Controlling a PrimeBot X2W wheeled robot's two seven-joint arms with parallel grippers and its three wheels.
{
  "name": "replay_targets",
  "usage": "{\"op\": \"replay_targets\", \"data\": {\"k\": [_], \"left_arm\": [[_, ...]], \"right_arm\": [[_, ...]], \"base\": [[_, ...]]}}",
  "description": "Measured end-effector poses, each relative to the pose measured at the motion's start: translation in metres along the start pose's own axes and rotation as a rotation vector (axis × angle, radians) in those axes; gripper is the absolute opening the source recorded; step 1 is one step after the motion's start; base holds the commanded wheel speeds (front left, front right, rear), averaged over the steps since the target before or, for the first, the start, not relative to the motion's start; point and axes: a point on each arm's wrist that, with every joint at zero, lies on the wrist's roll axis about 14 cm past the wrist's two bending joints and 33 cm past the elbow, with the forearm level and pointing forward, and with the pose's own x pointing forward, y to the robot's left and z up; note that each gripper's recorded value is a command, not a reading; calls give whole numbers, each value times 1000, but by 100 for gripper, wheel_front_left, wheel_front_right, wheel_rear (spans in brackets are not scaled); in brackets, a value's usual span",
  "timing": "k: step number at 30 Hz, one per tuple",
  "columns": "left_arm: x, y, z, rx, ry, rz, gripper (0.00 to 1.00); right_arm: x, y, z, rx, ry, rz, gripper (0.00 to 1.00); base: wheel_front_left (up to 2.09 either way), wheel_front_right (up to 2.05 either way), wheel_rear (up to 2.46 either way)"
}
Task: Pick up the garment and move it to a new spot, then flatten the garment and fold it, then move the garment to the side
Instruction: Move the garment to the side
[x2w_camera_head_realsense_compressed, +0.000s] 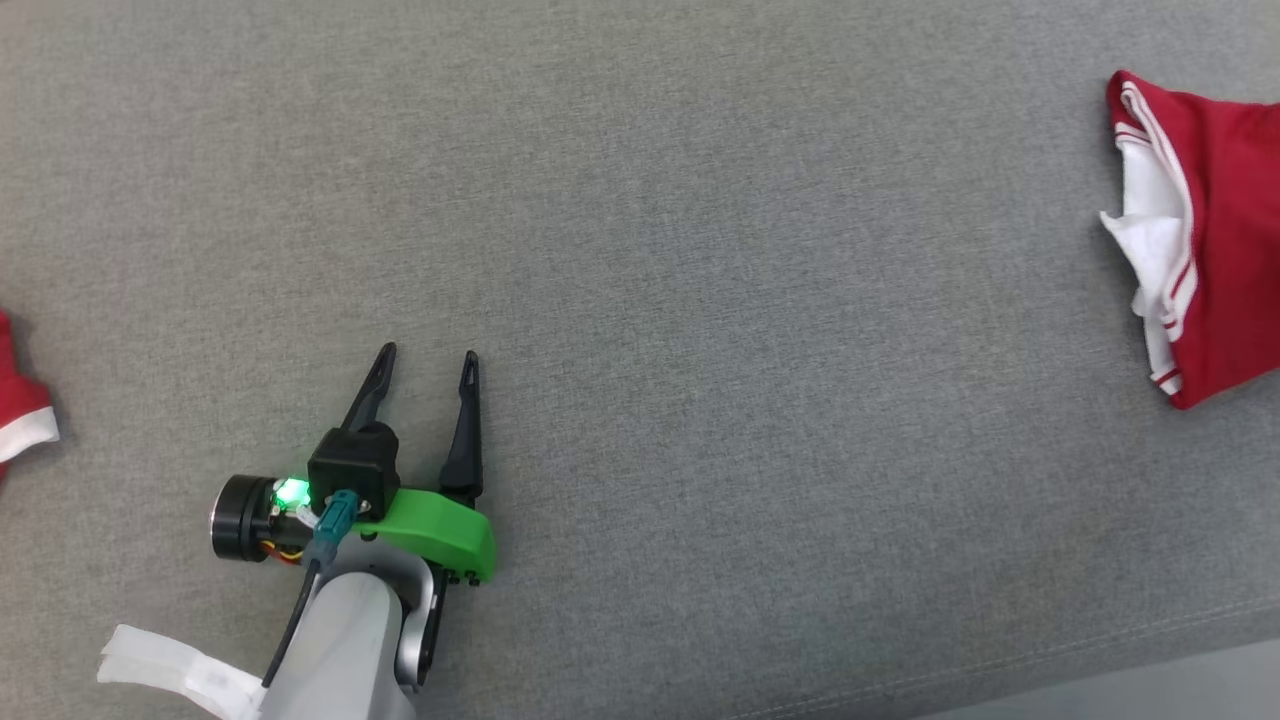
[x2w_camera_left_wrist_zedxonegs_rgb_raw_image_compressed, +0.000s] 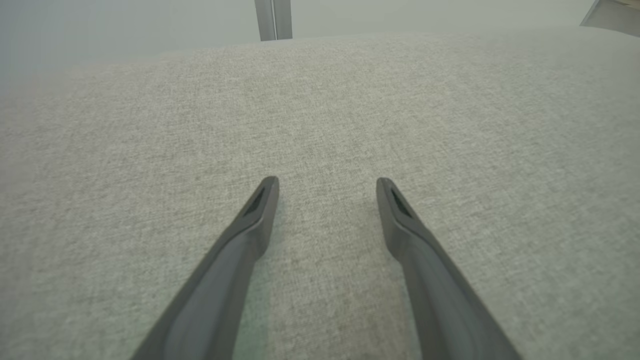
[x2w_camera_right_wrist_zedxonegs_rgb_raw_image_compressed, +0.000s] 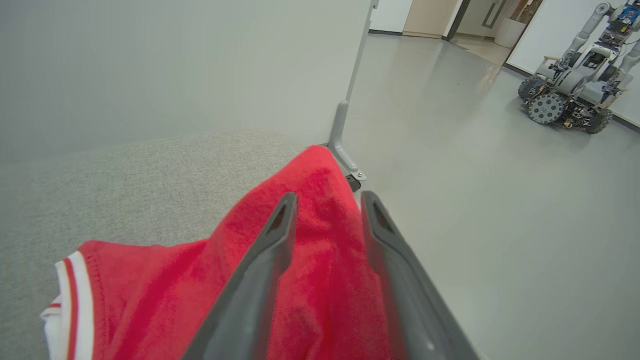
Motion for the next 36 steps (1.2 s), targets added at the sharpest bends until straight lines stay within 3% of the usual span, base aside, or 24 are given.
{"op": "replay_targets", "data": {"k": [6, 17, 24, 36], "left_arm": [[-6, 20, 0, -10, 0, 68, 100], [-26, 35, 15, -33, -32, 144, 100], [-43, 52, 25, -40, -56, 210, 100], [-85, 80, 30, -70, -75, 339, 100]], "right_arm": [[2, 63, 23, 23, -114, 99, 100], [-50, 142, 36, 80, -205, 321, 100], [-84, 175, 9, 145, -146, 425, 100], [-139, 201, -19, 213, -72, 520, 100]], "base": [[0, 0, 0], [0, 0, 0], [0, 0, 0], [0, 0, 0]]}}
